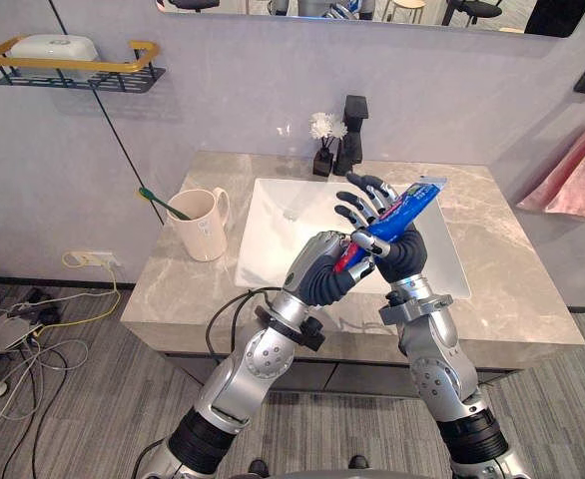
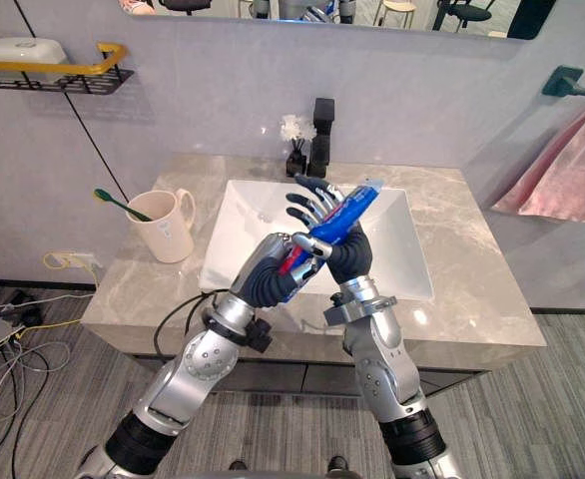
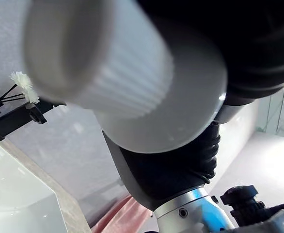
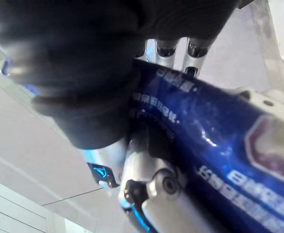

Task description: Organize washtable

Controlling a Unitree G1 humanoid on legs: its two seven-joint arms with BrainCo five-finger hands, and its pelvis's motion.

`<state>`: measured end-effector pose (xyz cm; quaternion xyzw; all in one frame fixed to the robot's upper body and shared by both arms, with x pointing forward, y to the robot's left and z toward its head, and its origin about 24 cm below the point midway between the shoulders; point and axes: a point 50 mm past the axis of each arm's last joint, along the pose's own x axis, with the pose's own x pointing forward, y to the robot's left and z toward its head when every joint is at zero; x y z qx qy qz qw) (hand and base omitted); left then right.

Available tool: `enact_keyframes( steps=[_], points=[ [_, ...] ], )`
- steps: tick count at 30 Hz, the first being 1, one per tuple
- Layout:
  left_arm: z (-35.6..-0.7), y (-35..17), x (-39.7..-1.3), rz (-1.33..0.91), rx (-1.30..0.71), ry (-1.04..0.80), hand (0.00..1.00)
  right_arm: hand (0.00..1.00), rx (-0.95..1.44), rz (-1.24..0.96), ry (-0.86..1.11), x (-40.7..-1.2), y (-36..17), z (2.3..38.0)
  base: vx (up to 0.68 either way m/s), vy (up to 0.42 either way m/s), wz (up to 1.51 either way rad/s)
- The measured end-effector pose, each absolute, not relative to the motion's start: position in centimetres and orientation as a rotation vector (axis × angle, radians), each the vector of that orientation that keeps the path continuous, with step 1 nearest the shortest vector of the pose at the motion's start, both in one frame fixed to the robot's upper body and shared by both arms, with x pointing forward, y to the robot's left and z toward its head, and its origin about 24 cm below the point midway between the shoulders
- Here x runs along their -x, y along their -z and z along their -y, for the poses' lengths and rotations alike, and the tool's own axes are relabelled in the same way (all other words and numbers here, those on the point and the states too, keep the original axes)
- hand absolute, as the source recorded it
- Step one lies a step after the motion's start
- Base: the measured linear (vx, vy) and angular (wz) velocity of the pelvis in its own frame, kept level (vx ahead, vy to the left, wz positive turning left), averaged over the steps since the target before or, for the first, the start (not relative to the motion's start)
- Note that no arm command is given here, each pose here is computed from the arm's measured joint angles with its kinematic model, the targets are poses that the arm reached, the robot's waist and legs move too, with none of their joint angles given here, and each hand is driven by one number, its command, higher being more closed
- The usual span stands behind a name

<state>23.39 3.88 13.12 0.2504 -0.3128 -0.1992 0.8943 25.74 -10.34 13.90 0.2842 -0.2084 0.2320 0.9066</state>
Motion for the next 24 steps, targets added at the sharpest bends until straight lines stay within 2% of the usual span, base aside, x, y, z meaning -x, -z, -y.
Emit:
enact_keyframes(
  steps=[12,13,24],
  points=[
    [-3.3,-11.7,-23.4,0.586,-0.479,0.411,1.0,1.0,-0.588,0.417,-0.459,-25.8,-13.7,10.1,-0.02,-0.008,0.0],
    [-3.4,-11.7,-23.4,0.585,-0.479,0.407,0.0,1.0,-0.586,0.417,-0.46,-25.8,-13.7,10.1,0.0,0.0,0.0],
    [-5.6,-12.8,-22.0,0.627,-0.481,0.342,0.0,1.0,-0.604,0.483,-0.531,-25.6,-15.0,9.0,-0.03,-0.012,0.02]
  ],
)
